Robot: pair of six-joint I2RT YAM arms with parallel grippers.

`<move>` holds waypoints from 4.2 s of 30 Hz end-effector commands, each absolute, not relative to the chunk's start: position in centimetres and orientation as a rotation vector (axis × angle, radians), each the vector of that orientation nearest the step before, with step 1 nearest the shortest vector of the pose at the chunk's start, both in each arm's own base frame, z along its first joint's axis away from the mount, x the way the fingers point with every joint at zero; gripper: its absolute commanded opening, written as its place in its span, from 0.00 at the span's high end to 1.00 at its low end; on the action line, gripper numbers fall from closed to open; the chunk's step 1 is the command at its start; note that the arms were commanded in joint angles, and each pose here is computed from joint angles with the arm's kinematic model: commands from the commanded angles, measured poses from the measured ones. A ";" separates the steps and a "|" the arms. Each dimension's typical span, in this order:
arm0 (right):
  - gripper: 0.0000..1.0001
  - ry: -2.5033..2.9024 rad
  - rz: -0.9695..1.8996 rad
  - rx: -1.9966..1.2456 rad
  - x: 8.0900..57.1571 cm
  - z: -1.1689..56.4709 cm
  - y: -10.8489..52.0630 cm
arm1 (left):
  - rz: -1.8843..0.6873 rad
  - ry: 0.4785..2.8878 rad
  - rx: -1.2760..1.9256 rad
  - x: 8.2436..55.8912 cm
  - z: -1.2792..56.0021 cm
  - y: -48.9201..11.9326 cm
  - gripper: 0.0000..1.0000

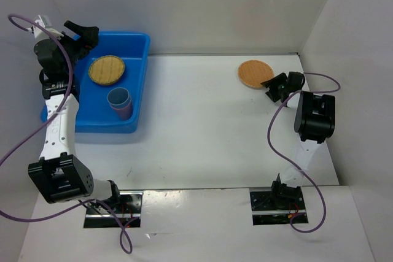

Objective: Place the mixed dishes into the plastic bin

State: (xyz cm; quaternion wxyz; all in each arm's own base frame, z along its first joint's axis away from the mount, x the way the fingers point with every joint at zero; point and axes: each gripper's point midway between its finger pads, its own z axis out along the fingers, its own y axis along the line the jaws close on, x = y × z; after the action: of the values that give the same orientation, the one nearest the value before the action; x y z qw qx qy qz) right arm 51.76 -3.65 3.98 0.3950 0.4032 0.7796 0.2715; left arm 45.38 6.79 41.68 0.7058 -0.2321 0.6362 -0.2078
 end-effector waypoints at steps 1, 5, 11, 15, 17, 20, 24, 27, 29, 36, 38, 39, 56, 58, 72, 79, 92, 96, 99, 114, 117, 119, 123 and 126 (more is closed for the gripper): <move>0.38 1.905 0.721 1.027 54.2 4.7 -4.1 | -0.494 1.356 -0.413 44.4 44.4 5.1 0.00; 0.42 1.895 0.736 1.104 54.2 3.4 -4.2 | -0.520 1.347 -0.390 43.8 45.2 4.2 0.00; 0.53 1.882 0.709 1.202 55.0 2.1 -4.5 | -0.581 1.350 -0.326 43.0 45.7 1.1 0.00; 0.62 1.884 0.693 1.206 55.7 2.0 -4.5 | -0.638 1.371 -0.276 42.5 45.4 -1.5 0.00; 0.68 1.903 0.683 1.215 55.8 1.5 -4.1 | -0.655 1.385 -0.263 42.2 44.8 -2.2 0.00; 0.79 1.902 0.683 1.214 56.2 1.6 -4.2 | -0.680 1.398 -0.244 41.7 44.1 -3.3 0.00; 0.95 1.912 0.701 1.182 56.4 1.9 -3.5 | -0.705 1.409 -0.218 41.0 43.7 -4.3 0.00; 0.97 1.937 0.737 1.135 56.2 2.7 -2.8 | -0.766 1.431 -0.148 40.4 43.6 -6.1 0.00; 0.97 1.944 0.792 1.009 56.4 4.6 -1.8 | -0.856 1.454 -0.036 39.8 43.9 -8.6 0.00; 0.97 1.987 1.069 0.645 54.1 10.6 4.6 | -1.217 1.744 0.241 42.1 35.9 -16.6 0.00; 0.97 2.006 1.093 0.546 53.1 12.1 6.8 | -1.292 1.784 0.282 42.9 33.5 -19.0 0.00; 0.97 1.986 1.098 0.514 52.6 13.8 7.4 | -1.306 1.796 0.288 43.3 32.9 -19.6 0.00; 0.97 1.899 1.226 0.107 45.9 25.8 16.0 | -1.496 1.978 0.305 47.4 22.1 -26.5 0.00; 0.97 1.898 1.247 0.074 45.2 26.2 17.1 | -1.509 1.956 0.319 47.5 22.2 -26.7 0.00; 0.97 1.934 1.279 -0.030 44.2 26.1 20.5 | -1.564 1.947 0.369 47.5 21.8 -28.5 0.35; 0.94 1.936 1.271 -0.038 44.4 26.3 20.9 | -1.540 1.973 0.374 47.7 22.0 -28.4 1.00; 0.00 1.938 1.203 0.101 45.0 28.0 17.6 | -1.320 1.918 0.219 49.2 27.7 -22.5 1.00; 0.00 1.929 1.165 0.188 45.1 27.8 15.4 | -1.202 1.860 0.159 49.0 31.2 -18.8 1.00; 0.00 1.943 1.128 0.220 45.0 27.7 14.6 | -1.127 1.815 0.113 49.3 33.3 -15.4 1.00; 0.00 1.984 0.724 0.367 45.1 24.4 9.5 | -0.713 1.706 -0.337 50.9 35.5 6.1 1.00; 0.00 1.959 0.726 0.357 45.2 24.4 9.5 | -0.616 1.687 -0.504 51.6 32.9 9.9 1.00; 0.00 1.958 0.727 0.356 45.2 24.1 9.5 | -0.565 1.667 -0.583 52.0 31.6 11.8 1.00; 0.00 1.977 0.667 0.407 46.0 22.6 8.6 | -0.482 1.618 -0.741 53.2 27.5 14.5 1.00; 0.00 1.995 0.613 0.450 46.3 21.1 7.7 | -0.515 1.606 -0.859 54.2 23.5 15.7 1.00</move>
State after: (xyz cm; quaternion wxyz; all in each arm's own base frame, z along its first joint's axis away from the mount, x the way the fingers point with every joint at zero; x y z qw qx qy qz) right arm 45.42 8.80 21.23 0.4582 0.1797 0.8240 0.2808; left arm 52.15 13.51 23.91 0.5489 -0.3303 0.7344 -0.2242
